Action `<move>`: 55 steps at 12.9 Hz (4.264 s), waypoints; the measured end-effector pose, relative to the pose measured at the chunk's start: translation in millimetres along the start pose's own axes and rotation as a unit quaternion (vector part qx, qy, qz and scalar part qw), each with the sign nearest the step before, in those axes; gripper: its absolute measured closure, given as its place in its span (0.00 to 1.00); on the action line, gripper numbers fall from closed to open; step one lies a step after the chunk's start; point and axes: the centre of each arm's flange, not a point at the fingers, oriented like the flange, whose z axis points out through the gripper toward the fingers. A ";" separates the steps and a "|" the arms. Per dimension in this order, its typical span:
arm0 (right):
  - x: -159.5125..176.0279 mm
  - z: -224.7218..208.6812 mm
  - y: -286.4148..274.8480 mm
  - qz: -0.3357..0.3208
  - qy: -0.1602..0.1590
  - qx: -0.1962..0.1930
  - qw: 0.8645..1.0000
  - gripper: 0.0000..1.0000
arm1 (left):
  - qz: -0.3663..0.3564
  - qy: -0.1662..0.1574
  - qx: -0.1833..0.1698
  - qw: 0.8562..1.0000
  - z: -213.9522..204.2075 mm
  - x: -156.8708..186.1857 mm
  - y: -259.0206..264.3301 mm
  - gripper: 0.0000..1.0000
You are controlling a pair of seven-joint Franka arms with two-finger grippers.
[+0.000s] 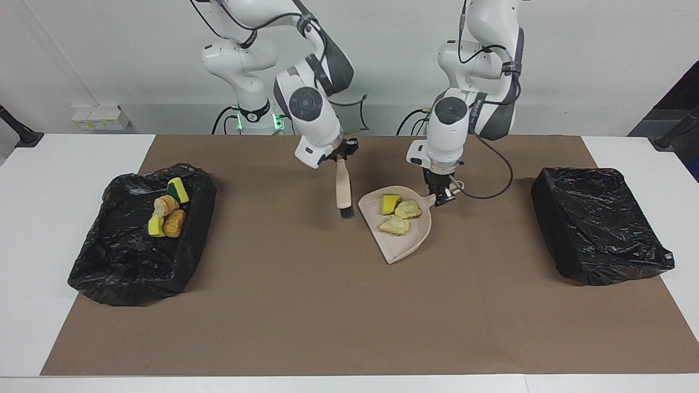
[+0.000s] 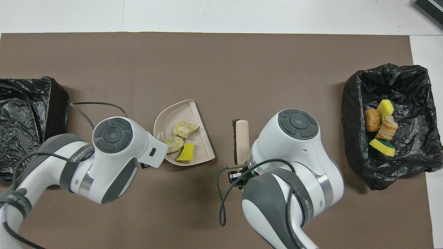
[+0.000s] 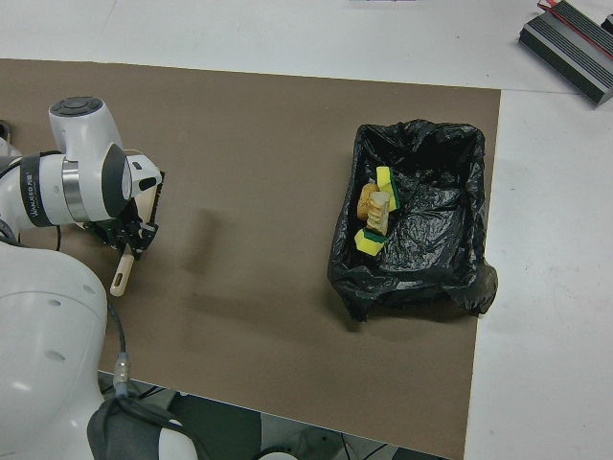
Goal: Sweep and dump trash in bin
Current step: 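Carry the dustpan toward the far bin while the right gripper lowers the brush, then tip the dustpan over the bin nearest the left arm, then bring the empty dustpan back toward the table center with the left gripper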
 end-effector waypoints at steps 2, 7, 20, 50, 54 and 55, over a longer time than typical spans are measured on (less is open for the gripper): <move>-22.1 2.3 -9.7 0.008 0.002 -0.011 1.000 0.74 | 0.018 0.002 0.007 1.000 -22.9 -45.0 -29.4 0.67; -76.6 88.4 -43.5 -0.019 -0.037 -0.069 0.997 0.74 | 0.033 -0.001 0.031 0.999 -78.2 -210.4 -102.1 0.67; -66.0 166.2 -33.8 0.019 -0.027 -0.076 0.997 0.74 | 0.001 -0.218 0.103 0.971 -120.8 -463.8 -170.6 0.67; -52.7 -263.4 194.8 0.164 0.239 -0.083 0.954 0.00 | -0.300 -0.101 0.023 0.948 -105.7 -78.5 -85.6 0.67; -63.1 -274.6 280.9 0.111 0.216 -0.069 0.968 0.00 | -0.415 -0.062 0.003 0.908 -94.4 54.0 -53.8 0.67; -55.0 -266.1 281.9 0.090 0.206 -0.073 0.972 0.00 | -0.438 -0.054 -0.005 0.897 -90.6 84.2 -47.5 0.67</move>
